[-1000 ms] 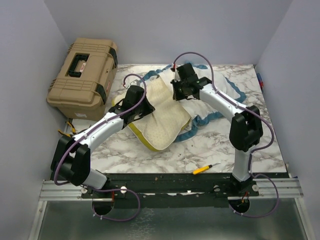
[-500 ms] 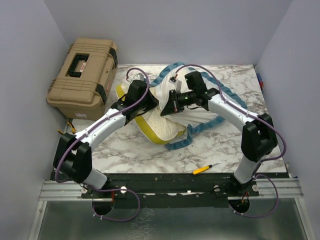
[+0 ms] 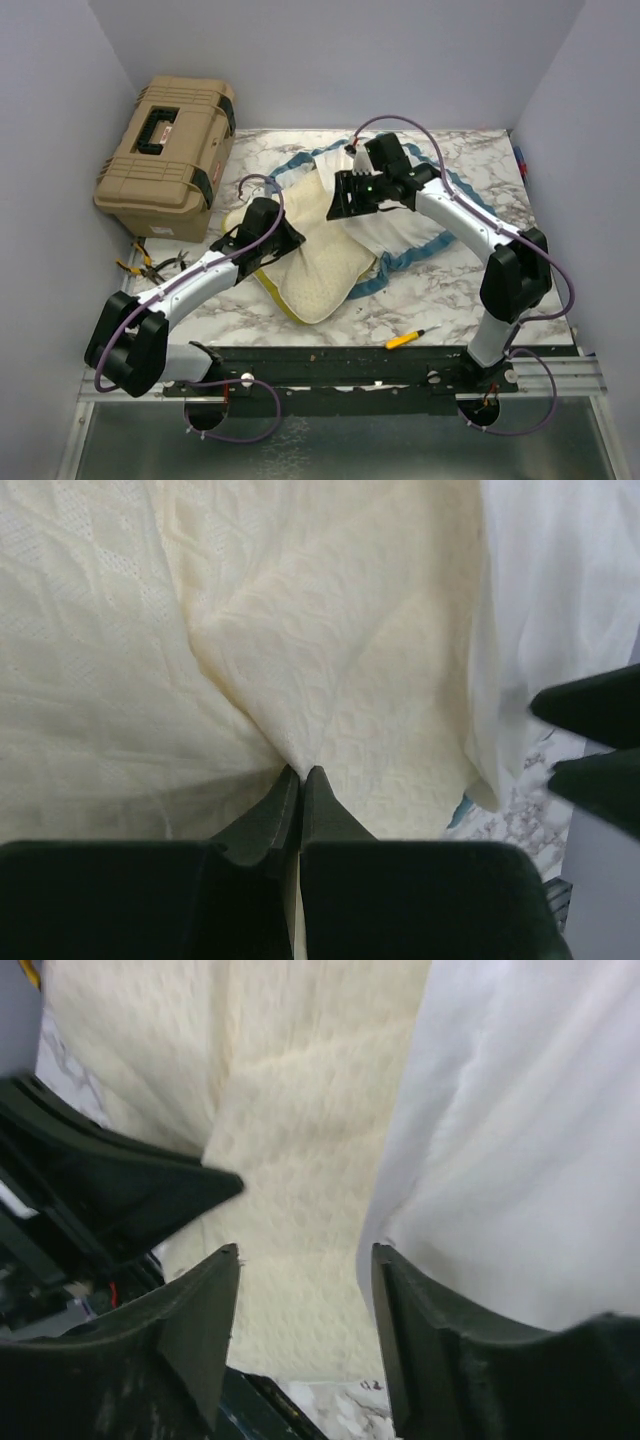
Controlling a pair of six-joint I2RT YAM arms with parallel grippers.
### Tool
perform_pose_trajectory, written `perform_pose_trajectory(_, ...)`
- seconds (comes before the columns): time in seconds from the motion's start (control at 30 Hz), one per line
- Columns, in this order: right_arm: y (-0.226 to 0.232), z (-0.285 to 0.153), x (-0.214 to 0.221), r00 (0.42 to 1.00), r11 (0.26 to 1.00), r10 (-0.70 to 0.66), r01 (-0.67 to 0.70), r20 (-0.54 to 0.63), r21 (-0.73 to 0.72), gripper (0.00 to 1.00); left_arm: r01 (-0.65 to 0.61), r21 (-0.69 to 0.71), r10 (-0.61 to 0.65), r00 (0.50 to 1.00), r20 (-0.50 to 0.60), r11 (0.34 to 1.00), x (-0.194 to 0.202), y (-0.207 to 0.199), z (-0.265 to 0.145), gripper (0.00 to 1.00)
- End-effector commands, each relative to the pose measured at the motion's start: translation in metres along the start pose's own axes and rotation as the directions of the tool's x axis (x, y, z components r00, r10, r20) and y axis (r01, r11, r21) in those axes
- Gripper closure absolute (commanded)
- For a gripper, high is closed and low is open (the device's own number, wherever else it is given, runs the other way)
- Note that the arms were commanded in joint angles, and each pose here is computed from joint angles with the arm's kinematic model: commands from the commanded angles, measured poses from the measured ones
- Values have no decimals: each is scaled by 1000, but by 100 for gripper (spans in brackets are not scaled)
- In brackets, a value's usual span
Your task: Put the pillow into the pillowcase
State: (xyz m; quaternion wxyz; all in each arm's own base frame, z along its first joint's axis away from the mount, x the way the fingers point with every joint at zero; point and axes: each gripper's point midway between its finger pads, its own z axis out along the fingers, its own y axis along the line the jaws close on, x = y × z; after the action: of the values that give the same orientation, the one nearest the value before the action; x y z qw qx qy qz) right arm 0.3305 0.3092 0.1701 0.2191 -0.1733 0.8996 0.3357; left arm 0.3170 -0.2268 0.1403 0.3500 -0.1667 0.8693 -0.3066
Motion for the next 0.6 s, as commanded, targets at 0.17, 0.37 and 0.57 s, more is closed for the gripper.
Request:
perform_pose_trajectory(0.17,-20,14,-91,969,973,-154,114,195,201,23,52,61,-50,998,-39,997,20,-3,-3,100)
perform_pose_trajectory(0.37,-42,40,-127,959,948,-187,118,215,296,21,71,150,-58,994,-95,986,50,-37,7,100)
perform_pose_trajectory(0.57,-48,45,-134,955,938,-205,130,213,321,15,-26,166,43,994,-105,986,84,-58,8,100)
